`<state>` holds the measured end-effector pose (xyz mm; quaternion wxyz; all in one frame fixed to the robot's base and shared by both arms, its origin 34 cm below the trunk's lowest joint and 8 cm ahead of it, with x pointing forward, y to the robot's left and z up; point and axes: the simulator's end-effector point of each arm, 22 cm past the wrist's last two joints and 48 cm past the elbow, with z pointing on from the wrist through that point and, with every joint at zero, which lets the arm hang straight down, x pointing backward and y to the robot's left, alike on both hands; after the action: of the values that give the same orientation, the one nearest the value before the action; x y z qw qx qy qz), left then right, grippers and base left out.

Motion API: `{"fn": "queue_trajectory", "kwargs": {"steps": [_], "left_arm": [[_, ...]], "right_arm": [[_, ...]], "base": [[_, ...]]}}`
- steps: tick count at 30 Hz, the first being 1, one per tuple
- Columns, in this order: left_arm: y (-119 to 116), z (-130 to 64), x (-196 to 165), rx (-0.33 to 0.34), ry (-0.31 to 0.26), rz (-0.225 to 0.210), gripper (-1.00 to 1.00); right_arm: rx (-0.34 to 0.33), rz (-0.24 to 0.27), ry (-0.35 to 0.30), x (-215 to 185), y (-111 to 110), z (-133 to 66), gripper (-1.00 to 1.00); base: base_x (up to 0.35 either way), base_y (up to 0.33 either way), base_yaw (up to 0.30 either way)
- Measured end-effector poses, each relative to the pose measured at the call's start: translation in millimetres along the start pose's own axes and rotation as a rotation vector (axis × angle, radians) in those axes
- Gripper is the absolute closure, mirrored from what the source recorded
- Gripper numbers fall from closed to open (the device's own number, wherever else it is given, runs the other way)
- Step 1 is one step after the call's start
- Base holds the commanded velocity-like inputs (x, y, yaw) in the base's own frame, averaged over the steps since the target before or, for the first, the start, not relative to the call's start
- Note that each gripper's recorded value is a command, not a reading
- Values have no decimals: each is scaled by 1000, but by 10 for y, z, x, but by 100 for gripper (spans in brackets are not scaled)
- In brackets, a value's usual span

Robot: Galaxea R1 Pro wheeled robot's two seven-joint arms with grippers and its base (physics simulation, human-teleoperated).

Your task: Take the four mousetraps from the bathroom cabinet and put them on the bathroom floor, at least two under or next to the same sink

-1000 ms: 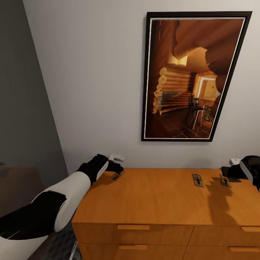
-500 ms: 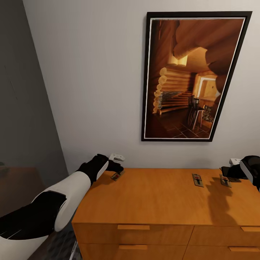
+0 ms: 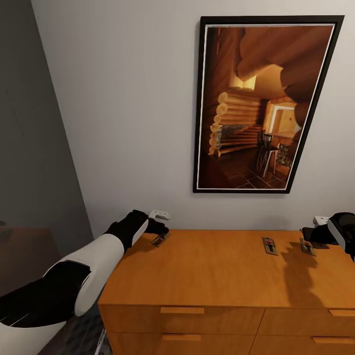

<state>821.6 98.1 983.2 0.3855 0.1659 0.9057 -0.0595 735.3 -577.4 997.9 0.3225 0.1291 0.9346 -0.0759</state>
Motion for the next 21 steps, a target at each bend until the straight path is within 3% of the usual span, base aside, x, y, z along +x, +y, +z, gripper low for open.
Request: {"fn": "queue_trajectory", "kwargs": {"steps": [21], "left_arm": [[-7, -3, -10, -2, -1, 0, -100]], "right_arm": [[4, 1, 0, -1, -32, -6, 100]], "base": [[0, 0, 0]]}}
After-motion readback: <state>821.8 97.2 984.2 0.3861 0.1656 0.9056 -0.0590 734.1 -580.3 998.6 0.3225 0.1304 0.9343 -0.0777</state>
